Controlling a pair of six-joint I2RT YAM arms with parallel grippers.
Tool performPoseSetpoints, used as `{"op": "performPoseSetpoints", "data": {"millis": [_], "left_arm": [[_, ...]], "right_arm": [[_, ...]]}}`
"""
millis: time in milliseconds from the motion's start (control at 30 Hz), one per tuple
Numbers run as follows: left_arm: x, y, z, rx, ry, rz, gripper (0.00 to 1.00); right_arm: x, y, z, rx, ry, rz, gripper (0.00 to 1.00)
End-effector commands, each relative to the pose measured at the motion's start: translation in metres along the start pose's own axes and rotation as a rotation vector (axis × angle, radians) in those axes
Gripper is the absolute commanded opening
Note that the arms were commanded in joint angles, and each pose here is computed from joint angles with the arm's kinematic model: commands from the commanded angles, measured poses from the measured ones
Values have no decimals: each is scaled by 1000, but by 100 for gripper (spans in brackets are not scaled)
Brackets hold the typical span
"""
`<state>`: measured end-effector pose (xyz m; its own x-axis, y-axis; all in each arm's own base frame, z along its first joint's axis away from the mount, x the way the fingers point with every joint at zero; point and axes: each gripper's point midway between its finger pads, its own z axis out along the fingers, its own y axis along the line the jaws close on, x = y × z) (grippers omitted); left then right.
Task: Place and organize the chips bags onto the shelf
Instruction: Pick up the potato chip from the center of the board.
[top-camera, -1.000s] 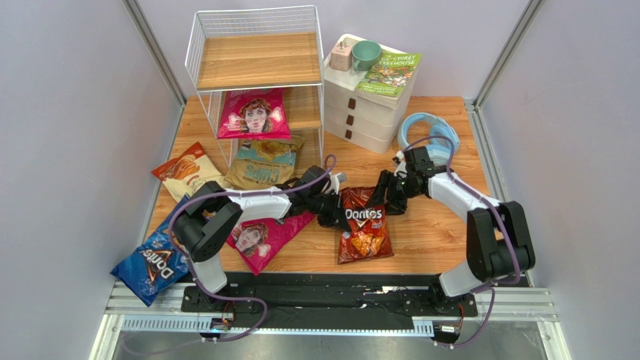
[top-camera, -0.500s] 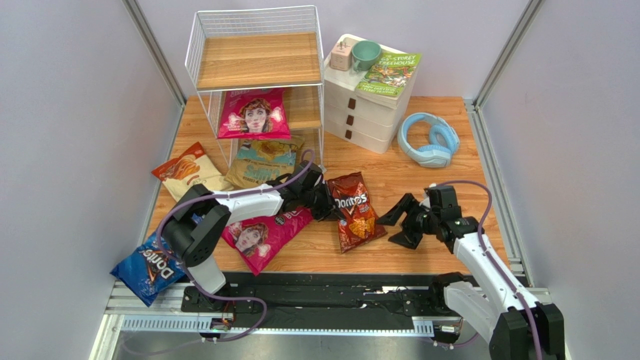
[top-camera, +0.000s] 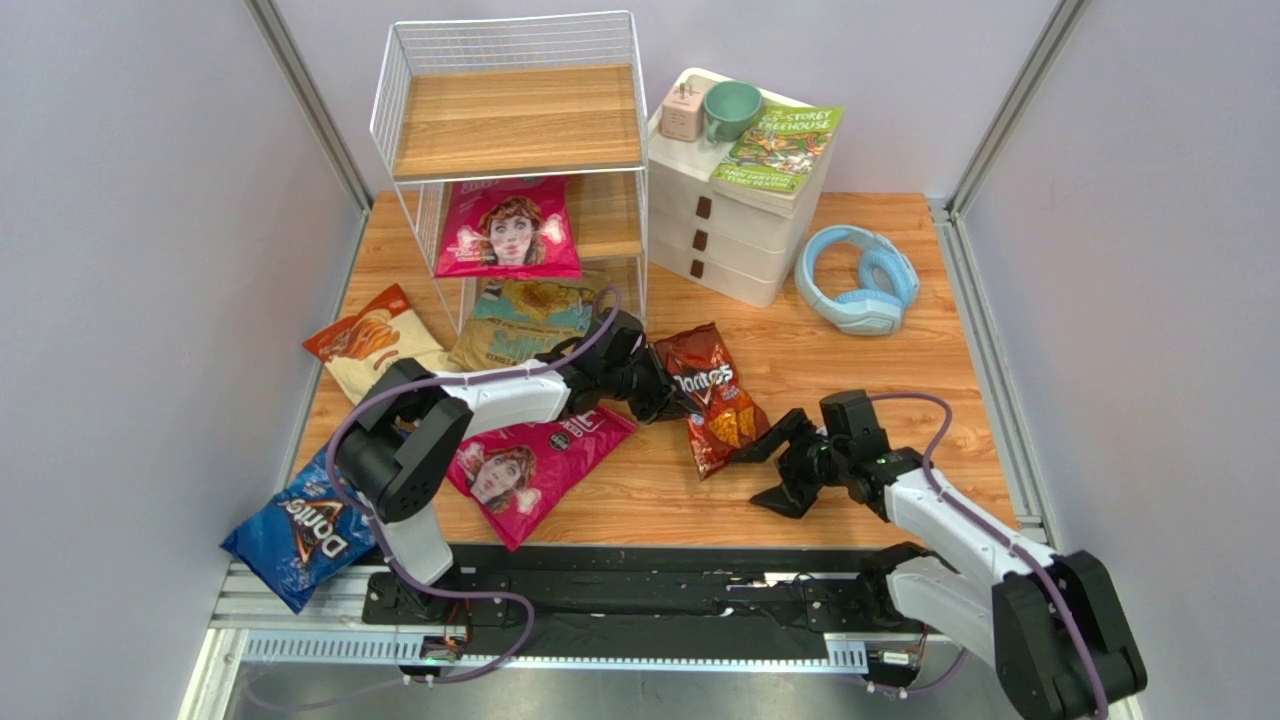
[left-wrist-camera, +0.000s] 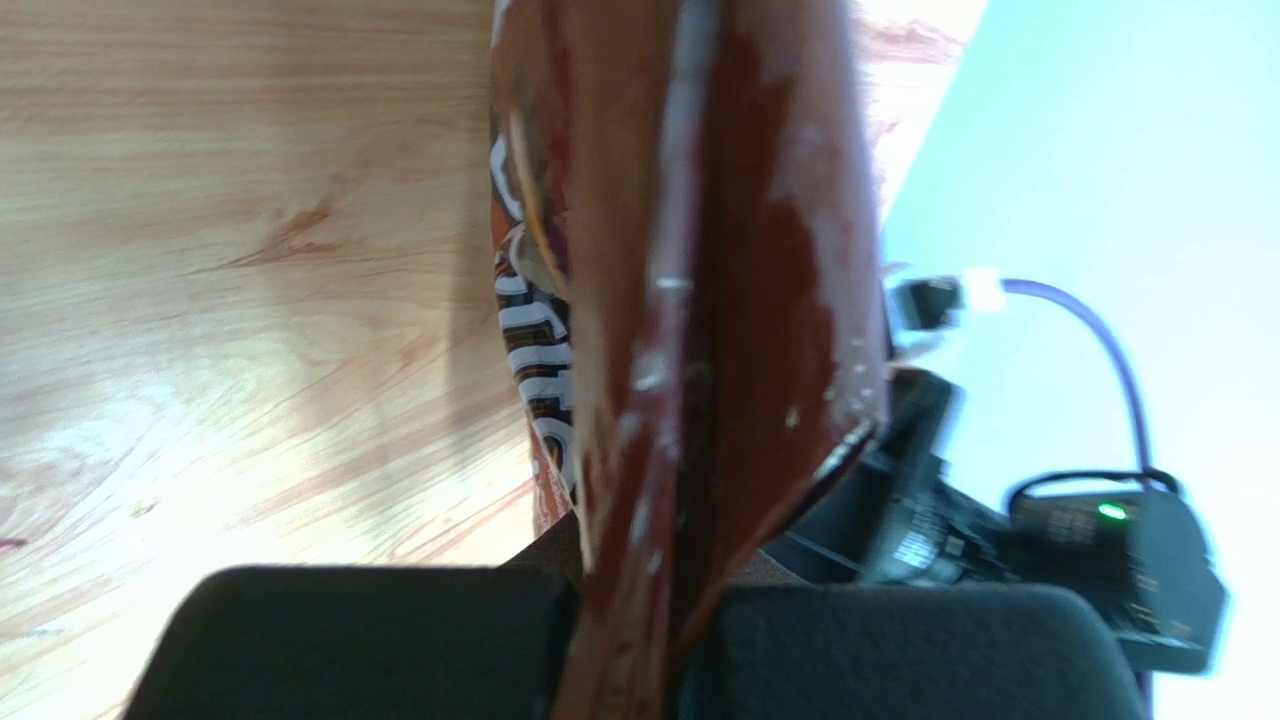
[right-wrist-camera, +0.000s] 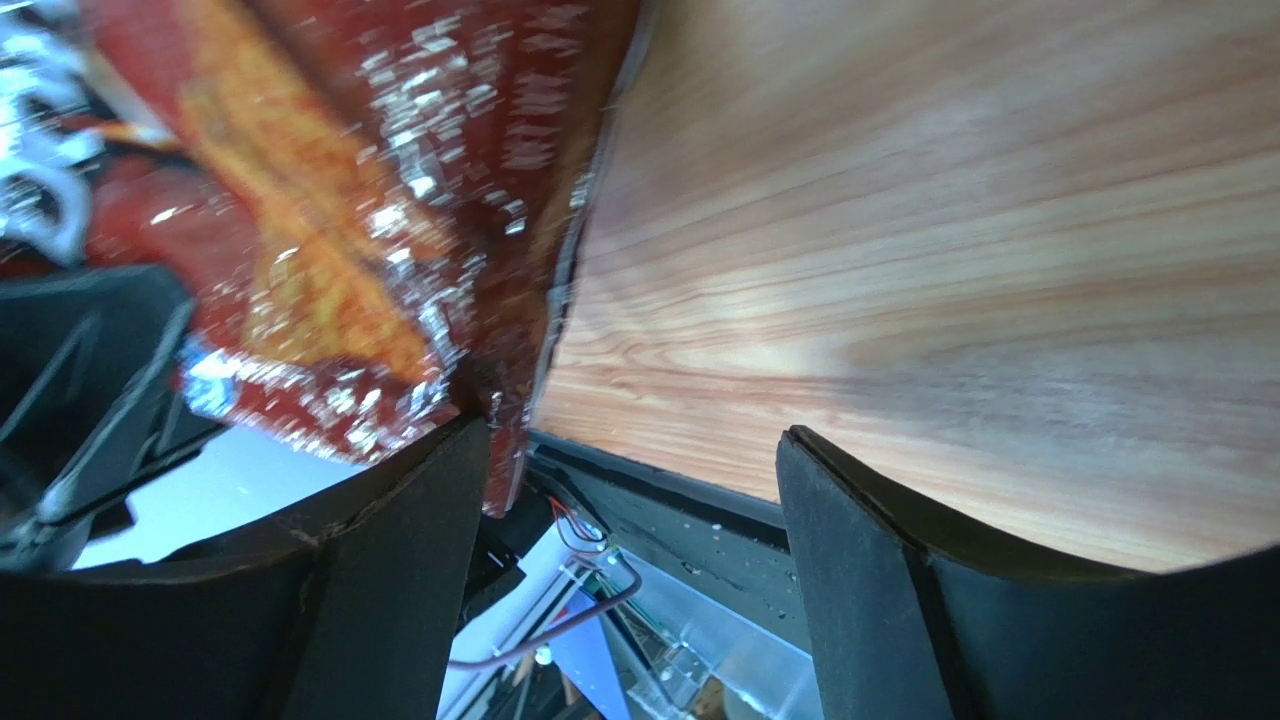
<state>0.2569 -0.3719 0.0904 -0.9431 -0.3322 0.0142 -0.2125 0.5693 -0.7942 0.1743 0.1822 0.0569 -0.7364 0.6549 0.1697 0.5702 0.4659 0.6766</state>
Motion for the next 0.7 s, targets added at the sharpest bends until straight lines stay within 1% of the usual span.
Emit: {"op": "performPoseSetpoints", "data": {"millis": [0,167,267,400,467,533,667], "left_arm": [[1,-31,-11,119,-2,25,0],[10,-16,-6,100,44,18,0],[13,-5,-7,74,55,24,0],[20,11,-6,29,86,13,0],[23,19,-4,3,106,9,0],[22,25,-3,-18,109,3,0],[18,43,-3,-60,98,-45,0]], "right_arm": [[-13,8,17,-4,-60,72,75],[-22,8,33,15,-81,121,75],[-21,10,38,16,-81,100,75],[-23,22,33,-37,-120,97,74],[-25,23,31,-37,-139,95,74],[-25,28,27,-46,-144,89,74],[-21,22,25,-21,-141,95,74]]}}
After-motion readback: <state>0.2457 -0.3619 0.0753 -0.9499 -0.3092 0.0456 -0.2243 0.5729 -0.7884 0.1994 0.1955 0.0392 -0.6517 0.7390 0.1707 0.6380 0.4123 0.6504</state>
